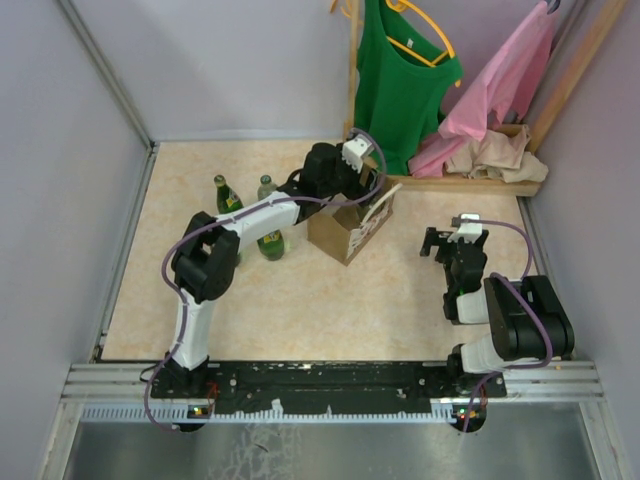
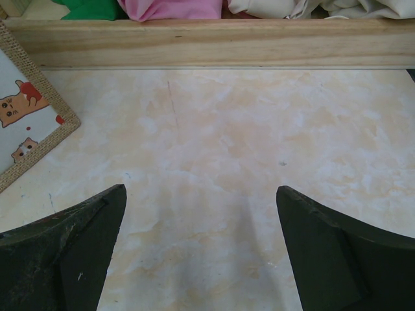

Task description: Take the beverage out of the canvas bag

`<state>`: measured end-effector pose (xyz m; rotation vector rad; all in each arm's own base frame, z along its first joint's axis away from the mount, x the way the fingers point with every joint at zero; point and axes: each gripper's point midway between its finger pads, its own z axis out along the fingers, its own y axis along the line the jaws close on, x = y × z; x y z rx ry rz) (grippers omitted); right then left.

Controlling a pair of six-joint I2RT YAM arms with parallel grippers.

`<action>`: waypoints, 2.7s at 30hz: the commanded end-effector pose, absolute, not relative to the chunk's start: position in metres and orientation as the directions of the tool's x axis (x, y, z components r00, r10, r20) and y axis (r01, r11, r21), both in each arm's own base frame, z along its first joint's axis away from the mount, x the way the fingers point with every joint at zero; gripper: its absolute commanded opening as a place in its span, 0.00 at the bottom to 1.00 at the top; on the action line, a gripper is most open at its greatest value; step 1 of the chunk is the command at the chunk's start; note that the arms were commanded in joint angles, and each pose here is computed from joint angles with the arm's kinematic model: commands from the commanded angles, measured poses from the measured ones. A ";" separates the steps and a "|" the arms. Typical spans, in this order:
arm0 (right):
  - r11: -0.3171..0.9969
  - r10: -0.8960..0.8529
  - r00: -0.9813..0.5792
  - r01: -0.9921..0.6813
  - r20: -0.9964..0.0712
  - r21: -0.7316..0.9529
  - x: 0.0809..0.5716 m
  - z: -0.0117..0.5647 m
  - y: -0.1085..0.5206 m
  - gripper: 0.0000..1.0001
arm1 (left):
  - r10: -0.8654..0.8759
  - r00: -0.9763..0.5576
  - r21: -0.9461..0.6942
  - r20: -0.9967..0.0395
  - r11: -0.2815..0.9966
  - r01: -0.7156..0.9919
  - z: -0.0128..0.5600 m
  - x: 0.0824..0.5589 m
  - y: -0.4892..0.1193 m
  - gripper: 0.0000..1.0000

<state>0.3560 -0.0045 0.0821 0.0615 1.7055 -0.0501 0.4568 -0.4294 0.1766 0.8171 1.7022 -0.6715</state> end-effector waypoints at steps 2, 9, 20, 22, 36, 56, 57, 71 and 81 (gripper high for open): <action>0.997 -0.005 -0.054 0.072 -0.999 -0.009 0.367 0.107 -0.006 0.99 | 0.195 -0.150 0.012 -0.969 0.647 0.762 0.176 0.470 -0.428 0.91; 0.997 -0.004 -0.054 0.072 -0.999 -0.007 0.367 0.107 -0.006 0.99 | 0.194 -0.172 -0.007 -0.966 0.645 0.764 0.162 0.473 -0.433 0.77; 0.997 -0.004 -0.054 0.071 -0.999 -0.008 0.367 0.106 -0.006 0.99 | 0.152 -0.171 -0.039 -0.973 0.625 0.780 0.176 0.474 -0.443 0.00; 0.997 -0.004 -0.054 0.071 -0.999 -0.007 0.367 0.106 -0.006 0.99 | 0.124 -0.154 -0.041 -0.980 0.632 0.774 0.188 0.478 -0.445 0.00; 0.998 -0.005 -0.054 0.070 -0.999 -0.008 0.367 0.107 -0.005 0.99 | -0.012 0.057 0.036 -0.998 0.647 0.761 0.326 0.482 -0.442 0.00; 0.997 -0.004 -0.055 0.070 -0.998 -0.007 0.367 0.106 -0.005 0.99 | -0.124 0.258 0.133 -0.958 0.604 0.786 0.452 0.379 -0.387 0.00; 0.998 -0.004 -0.055 0.069 -0.998 -0.008 0.367 0.106 -0.005 0.99 | -0.112 0.259 0.140 -0.959 0.609 0.781 0.451 0.375 -0.384 0.00; 0.997 -0.004 -0.055 0.071 -0.998 -0.008 0.367 0.106 -0.006 0.99 | 0.022 0.231 0.176 -0.973 0.716 0.675 0.415 0.298 -0.321 0.00; 0.997 -0.004 -0.054 0.072 -0.999 -0.007 0.367 0.106 -0.006 0.99 | 0.071 0.113 0.126 -0.991 0.771 0.625 0.349 0.309 -0.318 0.00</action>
